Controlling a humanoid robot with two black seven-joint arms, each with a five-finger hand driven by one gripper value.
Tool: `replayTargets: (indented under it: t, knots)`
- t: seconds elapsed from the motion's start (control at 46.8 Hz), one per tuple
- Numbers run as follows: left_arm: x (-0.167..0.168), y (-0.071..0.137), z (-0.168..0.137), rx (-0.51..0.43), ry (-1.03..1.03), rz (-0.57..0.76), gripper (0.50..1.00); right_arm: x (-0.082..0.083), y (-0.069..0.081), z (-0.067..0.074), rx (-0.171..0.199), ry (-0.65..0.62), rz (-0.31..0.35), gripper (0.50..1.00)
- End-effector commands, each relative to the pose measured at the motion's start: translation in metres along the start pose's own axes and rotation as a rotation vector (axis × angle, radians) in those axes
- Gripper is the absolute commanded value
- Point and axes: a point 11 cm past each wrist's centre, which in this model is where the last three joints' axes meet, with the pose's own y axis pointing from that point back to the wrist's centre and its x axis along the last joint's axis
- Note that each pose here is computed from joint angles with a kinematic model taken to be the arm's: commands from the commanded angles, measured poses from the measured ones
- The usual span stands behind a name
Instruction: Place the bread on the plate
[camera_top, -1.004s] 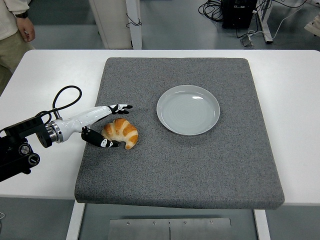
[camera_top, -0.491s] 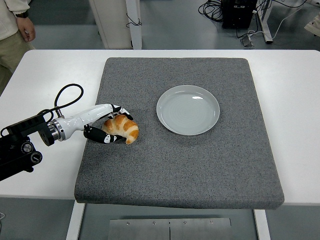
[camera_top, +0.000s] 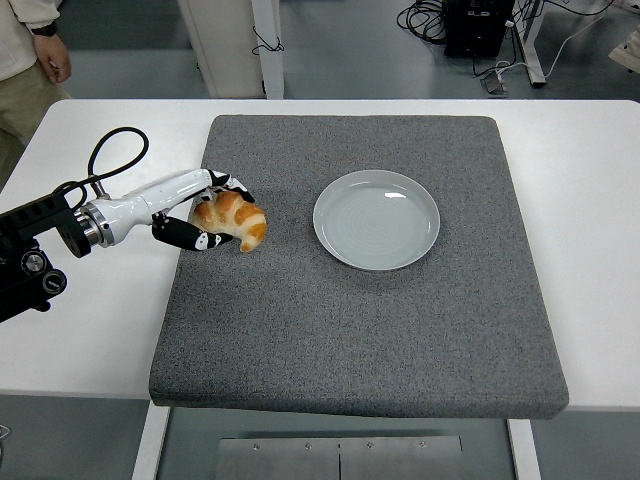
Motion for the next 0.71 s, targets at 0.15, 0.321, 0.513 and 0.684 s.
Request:
replayTargets:
  t: [0.15,0.321,0.513,0.684]
  knots:
    - [0.048,-0.001,0.009,-0.005,-0.032,0.068,0.5,0.0,0.0,0.0,0.0,0.0,0.0,1.0]
    - [0.074,-0.005,0.015,-0.008,-0.066,0.089,0.5,0.0,0.0,0.0,0.0,0.0,0.0,1.0]
    - [0.094,-0.009,0.023,-0.017,-0.095,0.118,0.5,0.0,0.0,0.0,0.0,0.0,0.0,1.0]
    - [0.114,-0.013,0.038,-0.044,-0.126,0.132,0.5,0.0,0.0,0.0,0.0,0.0,0.0,1.0]
